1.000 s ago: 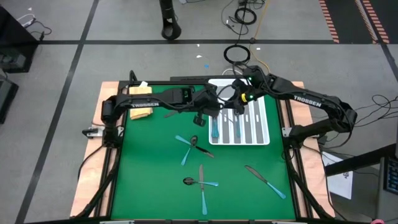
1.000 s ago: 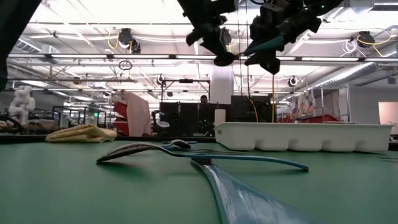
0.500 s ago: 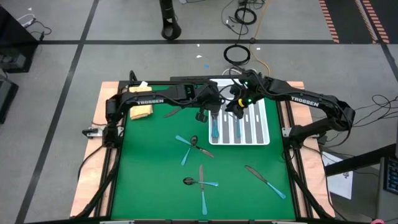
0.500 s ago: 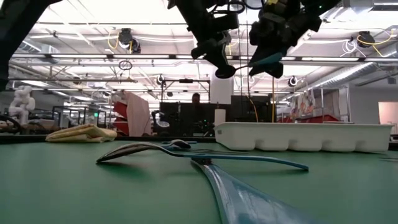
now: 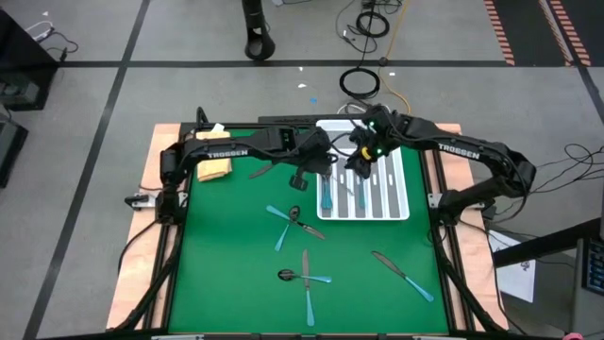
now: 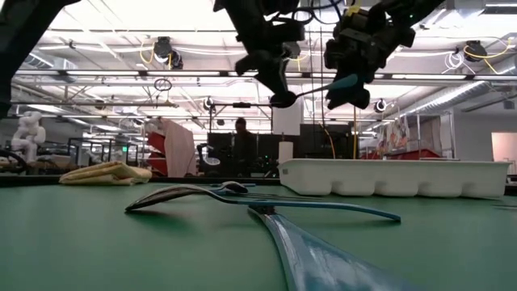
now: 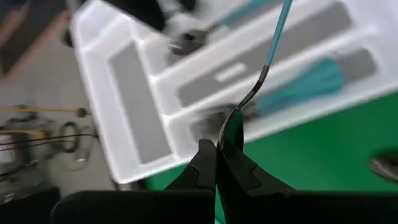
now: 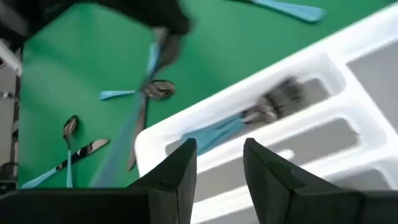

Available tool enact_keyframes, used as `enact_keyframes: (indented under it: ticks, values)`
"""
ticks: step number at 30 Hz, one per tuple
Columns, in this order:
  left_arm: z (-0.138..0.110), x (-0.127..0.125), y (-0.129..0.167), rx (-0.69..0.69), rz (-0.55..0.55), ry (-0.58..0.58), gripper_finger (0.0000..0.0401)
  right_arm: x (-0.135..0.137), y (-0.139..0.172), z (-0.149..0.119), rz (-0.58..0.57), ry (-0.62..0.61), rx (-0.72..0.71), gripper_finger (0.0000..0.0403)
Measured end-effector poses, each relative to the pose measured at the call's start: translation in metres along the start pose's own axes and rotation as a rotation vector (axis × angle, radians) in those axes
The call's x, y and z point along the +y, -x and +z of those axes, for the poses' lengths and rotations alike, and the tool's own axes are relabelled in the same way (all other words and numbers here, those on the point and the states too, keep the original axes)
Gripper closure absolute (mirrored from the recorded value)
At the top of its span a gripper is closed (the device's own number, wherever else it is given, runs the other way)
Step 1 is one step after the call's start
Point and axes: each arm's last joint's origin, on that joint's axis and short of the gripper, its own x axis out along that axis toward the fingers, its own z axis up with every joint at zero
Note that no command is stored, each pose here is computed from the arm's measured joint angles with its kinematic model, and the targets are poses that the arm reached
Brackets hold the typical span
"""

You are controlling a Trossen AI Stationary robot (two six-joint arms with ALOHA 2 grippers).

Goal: Sort silverware
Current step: Put the blue spoon into the silverware organizer

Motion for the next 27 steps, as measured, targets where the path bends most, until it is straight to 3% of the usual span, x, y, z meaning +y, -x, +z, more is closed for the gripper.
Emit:
enact_keyframes:
  ticks: [11,18,23,27]
  values:
    - [-0.006,0.001,-0.004,0.018,-0.035,-0.008,0.0398,0.016,-0.012,-0.005,0.087,0.000,0.065,0.0284]
    - [-0.015,-0.008,-0.007,0.092,-0.122,-0.023,0.0398,-0.002,-0.003,-0.007,0.053,-0.041,0.077,0.0284]
    - [-0.015,-0.009,-0.007,0.100,-0.130,-0.024,0.0398,-0.002,-0.001,-0.004,0.169,-0.131,0.064,0.0284]
    - [-0.014,-0.007,-0.008,0.085,-0.115,-0.021,0.0398,0.011,-0.009,-0.005,0.191,-0.101,0.087,0.0280]
